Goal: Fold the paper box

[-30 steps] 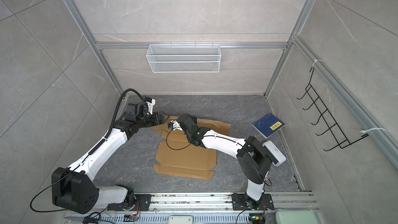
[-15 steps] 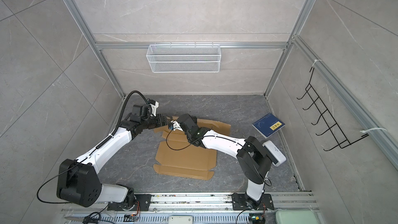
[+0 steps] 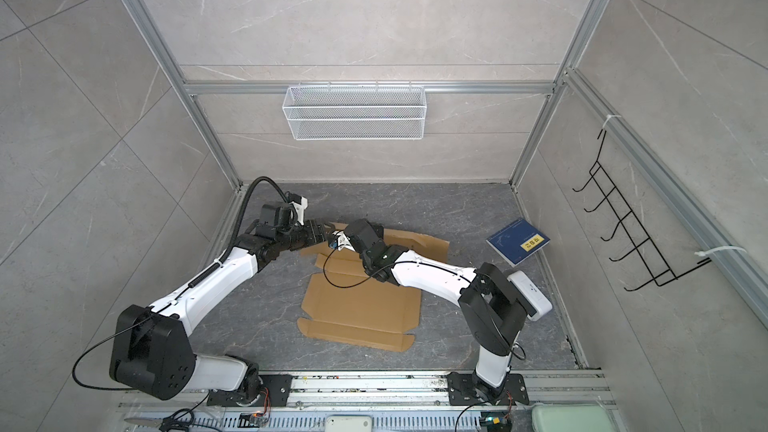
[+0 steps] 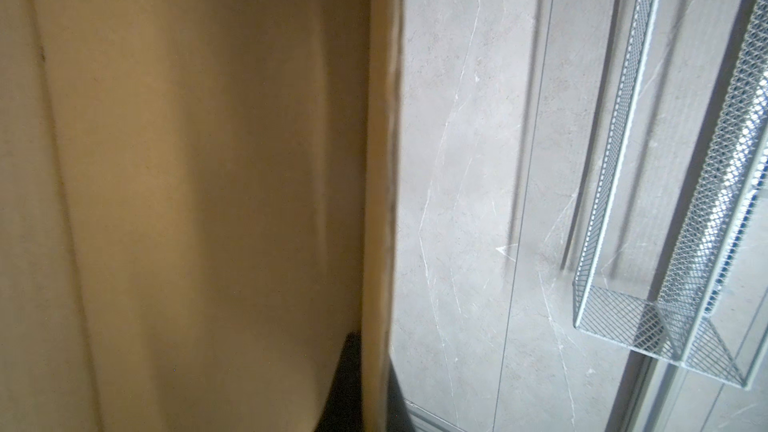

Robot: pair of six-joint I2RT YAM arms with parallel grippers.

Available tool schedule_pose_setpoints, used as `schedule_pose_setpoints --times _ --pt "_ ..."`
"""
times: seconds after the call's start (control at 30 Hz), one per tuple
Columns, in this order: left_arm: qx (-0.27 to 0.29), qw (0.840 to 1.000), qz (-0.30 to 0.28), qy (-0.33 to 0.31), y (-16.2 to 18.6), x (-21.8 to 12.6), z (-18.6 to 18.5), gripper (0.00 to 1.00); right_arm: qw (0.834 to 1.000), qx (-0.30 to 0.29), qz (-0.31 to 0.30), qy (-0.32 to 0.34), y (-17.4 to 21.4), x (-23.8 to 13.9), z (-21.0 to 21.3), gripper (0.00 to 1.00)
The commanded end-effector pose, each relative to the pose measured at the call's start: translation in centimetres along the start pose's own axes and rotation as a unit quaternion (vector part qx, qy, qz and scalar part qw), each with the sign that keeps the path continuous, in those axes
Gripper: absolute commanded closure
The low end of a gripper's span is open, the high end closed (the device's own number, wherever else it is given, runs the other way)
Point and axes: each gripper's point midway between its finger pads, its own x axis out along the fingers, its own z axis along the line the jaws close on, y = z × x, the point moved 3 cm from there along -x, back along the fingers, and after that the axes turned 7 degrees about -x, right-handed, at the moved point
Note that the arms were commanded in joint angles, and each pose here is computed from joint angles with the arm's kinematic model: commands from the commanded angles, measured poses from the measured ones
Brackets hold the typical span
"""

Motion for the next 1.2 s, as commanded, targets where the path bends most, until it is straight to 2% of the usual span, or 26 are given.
schedule_pose_setpoints --times 0.0,0.1,0.27,0.5,0.77,0.87,1.17 --pt "0.012 0.996 0.012 0.092 0.7 0.2 -5.0 0.21 0.999 -0.005 -0.032 -0.005 -2.0 -0.8 0.6 1.0" --pt "0.012 0.994 -0.005 0.108 0.2 -0.9 -5.7 0.21 0.999 -0.005 -0.031 -0.005 -1.9 -0.7 0.8 1.0" --pt "0.018 0.996 -0.029 0.08 -0.8 -2.8 -4.2 0.17 0.999 0.001 -0.029 0.014 -1.5 -0.8 0.4 1.0" --pt "-0.02 0.995 -0.02 0.097 -0.6 -2.6 -3.2 0.18 0.997 -0.016 -0.014 0.074 -1.5 -0.7 -1.3 1.0" --pt "-0.026 0.995 -0.021 0.099 -0.4 -2.8 -3.0 0.18 0.992 -0.022 -0.008 0.126 -1.9 -0.5 -1.3 1.0" --pt "-0.022 0.996 -0.034 0.081 -1.1 -4.2 -1.9 0.17 0.991 -0.025 -0.013 0.132 -1.9 -0.6 -1.2 1.0" --pt "-0.07 0.992 -0.075 0.071 -3.0 -7.9 2.7 0.17 0.989 -0.039 -0.022 0.14 -2.1 -0.4 -1.0 1.0"
